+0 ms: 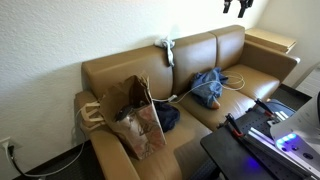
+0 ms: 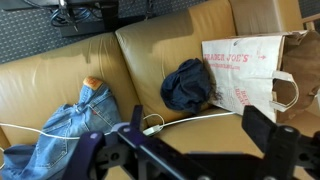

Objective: Put the sock in the bag

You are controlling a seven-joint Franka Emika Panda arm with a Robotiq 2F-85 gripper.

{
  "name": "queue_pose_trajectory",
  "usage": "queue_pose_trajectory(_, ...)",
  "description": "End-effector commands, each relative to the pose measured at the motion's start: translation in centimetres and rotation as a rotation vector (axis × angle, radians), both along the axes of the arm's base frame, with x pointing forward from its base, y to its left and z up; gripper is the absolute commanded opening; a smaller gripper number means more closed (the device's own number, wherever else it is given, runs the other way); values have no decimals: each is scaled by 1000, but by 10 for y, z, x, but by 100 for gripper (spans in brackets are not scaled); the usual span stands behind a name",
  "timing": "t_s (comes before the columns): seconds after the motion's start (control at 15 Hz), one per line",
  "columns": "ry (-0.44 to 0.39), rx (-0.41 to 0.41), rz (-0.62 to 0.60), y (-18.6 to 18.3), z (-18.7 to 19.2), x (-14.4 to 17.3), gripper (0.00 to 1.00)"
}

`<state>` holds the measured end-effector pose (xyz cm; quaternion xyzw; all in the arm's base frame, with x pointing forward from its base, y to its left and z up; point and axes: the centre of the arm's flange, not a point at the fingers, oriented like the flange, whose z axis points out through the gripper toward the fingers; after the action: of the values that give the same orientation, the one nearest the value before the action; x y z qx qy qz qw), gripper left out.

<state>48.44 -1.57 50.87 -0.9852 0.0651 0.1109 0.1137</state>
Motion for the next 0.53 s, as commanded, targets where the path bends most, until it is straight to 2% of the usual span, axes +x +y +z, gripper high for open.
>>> queue_pose_trajectory(0.0, 7, 5, 4, -3, -4, 5, 100)
queue_pose_trajectory(0.07, 54, -27, 10, 10, -17, 13, 100)
queue_pose_trajectory(0.2, 84, -46, 24, 25, -30, 18, 100)
queue_pose_trajectory(0.47, 30, -63, 48, 46, -24, 4, 100)
